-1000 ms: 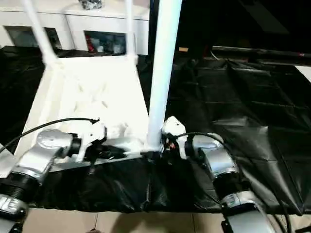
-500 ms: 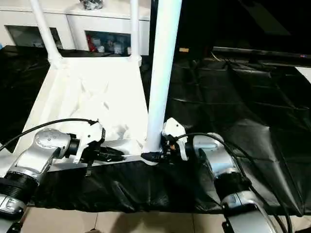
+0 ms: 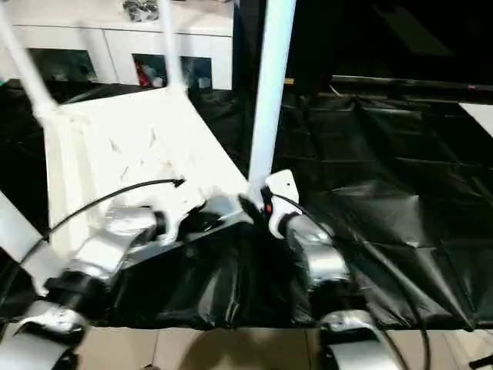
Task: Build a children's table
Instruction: Rotate leg to tighten
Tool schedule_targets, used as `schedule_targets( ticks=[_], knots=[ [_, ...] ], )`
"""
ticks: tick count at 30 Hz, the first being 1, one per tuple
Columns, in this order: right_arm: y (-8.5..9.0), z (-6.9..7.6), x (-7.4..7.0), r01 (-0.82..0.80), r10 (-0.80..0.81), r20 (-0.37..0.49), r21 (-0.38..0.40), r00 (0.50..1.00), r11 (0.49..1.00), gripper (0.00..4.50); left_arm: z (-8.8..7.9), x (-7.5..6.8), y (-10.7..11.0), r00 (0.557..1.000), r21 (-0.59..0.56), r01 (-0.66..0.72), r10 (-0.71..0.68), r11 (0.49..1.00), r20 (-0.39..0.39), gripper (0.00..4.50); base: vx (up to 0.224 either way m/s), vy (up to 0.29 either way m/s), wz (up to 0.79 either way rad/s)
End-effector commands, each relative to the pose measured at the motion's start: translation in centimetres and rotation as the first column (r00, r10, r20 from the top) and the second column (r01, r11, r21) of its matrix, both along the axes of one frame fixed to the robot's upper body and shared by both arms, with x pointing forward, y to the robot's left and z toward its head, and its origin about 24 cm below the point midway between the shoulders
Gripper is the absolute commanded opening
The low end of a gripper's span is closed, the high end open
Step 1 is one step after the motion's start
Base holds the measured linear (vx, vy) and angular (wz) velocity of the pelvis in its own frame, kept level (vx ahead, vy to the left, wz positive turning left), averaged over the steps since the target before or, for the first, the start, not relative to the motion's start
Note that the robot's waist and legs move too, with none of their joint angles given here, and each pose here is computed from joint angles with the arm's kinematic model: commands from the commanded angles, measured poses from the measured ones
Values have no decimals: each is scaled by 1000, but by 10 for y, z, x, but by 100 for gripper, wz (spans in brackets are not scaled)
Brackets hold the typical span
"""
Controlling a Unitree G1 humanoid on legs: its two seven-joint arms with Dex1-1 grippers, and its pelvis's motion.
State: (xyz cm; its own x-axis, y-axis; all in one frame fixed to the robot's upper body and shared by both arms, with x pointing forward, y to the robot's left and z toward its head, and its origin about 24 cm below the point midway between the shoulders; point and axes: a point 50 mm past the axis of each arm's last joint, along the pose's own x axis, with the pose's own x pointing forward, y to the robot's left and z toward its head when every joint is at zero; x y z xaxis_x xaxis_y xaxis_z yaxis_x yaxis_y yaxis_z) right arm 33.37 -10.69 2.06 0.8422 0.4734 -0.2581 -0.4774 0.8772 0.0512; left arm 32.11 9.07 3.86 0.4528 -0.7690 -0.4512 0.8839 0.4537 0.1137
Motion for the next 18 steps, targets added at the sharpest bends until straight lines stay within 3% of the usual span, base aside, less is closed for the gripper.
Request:
schedule_targets(
  ticks=[1,4,6,13,15,18],
  knots=[
    [69,5,-14,-259,258,15,71,966,963,339,3,-8,-46,995,-68,96,-95,993,21,0,0,0,0],
    [59,4,-17,-314,313,15,71,950,947,362,1,-14,-37,986,-43,164,-163,986,22,0,0,0,0],
    [49,1,-18,-349,349,8,28,937,937,385,0,-17,-27,981,-37,196,-196,980,5,0,0,0,0],
    [17,-1,-24,-512,512,-8,-48,859,858,391,0,-29,5,942,-21,333,-334,943,-33,0,0,0,0],
    [11,1,-27,-570,570,-19,-48,822,820,391,0,-31,11,934,-24,354,-355,935,-41,0,0,0,0],
    [2,5,-35,-697,696,-45,-49,717,715,391,1,-34,25,917,-11,394,-394,919,-67,0,0,0,0]
  ],
)
